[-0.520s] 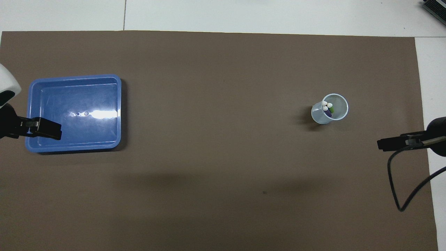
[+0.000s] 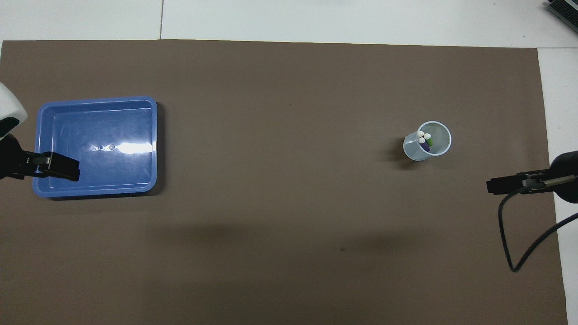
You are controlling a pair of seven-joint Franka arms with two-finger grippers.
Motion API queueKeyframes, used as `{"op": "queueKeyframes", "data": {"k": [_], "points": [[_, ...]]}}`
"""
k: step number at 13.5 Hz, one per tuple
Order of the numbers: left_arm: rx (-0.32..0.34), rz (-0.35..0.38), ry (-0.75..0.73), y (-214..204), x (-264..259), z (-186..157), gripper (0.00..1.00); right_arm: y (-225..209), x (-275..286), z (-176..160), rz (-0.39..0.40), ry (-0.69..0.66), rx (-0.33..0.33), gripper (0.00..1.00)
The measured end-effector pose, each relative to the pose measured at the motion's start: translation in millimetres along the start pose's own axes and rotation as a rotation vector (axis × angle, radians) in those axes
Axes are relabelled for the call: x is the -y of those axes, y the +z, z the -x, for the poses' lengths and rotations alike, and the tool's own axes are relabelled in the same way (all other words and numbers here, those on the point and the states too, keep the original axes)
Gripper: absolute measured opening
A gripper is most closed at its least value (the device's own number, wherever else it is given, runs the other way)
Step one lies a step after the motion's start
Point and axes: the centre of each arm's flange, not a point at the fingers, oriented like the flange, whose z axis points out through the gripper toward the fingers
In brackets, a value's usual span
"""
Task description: Right arm passes pens to left for tray arrangement
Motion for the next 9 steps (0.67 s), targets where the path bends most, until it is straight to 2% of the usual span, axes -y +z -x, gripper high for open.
{"op": "queueKeyframes", "data": {"k": [9], "points": [[0.0, 0.0, 0.0, 0.0, 0.0, 0.0, 1.0, 0.3, -5.3, 3.7, -0.003, 0.009, 0.019, 1.0]]}}
